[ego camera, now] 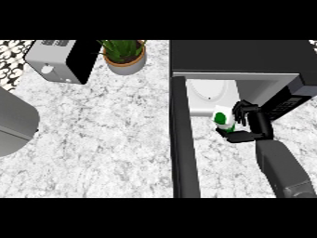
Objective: Pick up the milk, place it into the microwave and close the microwave
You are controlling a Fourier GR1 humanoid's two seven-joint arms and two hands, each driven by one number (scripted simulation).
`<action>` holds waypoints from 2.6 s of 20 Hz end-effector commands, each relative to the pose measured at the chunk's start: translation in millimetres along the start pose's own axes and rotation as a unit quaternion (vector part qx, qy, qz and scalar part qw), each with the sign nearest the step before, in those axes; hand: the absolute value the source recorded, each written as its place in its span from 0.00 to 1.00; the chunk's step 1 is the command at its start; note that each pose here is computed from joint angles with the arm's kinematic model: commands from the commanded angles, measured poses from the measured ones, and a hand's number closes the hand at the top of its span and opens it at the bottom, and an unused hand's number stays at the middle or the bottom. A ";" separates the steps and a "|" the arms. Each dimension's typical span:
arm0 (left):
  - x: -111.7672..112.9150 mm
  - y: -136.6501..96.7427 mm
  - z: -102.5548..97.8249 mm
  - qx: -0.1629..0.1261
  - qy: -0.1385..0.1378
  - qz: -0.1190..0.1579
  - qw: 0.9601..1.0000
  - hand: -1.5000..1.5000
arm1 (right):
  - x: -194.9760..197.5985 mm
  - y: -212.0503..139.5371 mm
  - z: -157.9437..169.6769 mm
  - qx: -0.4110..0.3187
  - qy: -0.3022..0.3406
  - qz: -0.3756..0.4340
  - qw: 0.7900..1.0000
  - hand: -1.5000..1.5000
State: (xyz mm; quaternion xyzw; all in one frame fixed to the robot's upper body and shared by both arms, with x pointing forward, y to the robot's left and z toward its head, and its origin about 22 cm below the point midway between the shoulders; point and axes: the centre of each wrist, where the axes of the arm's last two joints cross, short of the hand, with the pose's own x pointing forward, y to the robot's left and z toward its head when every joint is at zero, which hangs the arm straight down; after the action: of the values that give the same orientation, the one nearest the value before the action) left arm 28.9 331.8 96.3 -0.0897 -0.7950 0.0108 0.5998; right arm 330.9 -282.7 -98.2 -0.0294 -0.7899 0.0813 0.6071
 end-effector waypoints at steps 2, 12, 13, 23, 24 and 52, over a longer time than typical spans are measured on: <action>9.2 -5.1 -8.9 -0.029 -0.037 0.000 0.999 0.00 | 51.8 -21.1 -75.4 -0.019 -0.006 0.064 0.998 1.00; 3.7 1.9 -22.2 -0.042 -0.042 0.004 0.998 0.00 | 59.8 -37.4 -80.8 -0.091 -0.021 0.144 0.985 1.00; 4.0 2.1 -23.6 -0.046 -0.039 0.005 0.998 0.00 | 56.7 -31.5 -78.9 -0.091 -0.018 0.155 0.984 1.00; 4.5 6.3 -31.9 -0.059 -0.041 -0.004 0.997 0.00 | 54.7 -50.4 -69.6 -0.132 -0.030 0.171 0.976 1.00; 1.1 9.1 -35.7 -0.060 -0.043 0.003 0.997 0.00 | 53.7 -45.2 -69.9 -0.127 -0.034 0.168 0.977 1.00; 4.9 16.5 -55.2 -0.083 -0.027 -0.033 0.996 0.00 | 55.3 -37.2 -60.3 -0.165 -0.078 0.151 0.972 0.00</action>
State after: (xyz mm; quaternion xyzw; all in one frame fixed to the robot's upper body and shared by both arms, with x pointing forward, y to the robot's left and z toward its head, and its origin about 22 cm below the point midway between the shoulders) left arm 79.9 344.8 113.4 -0.1106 -0.8135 -0.0665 0.5671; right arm 299.5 -299.6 -106.6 -0.2348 -0.8124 0.0655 0.5297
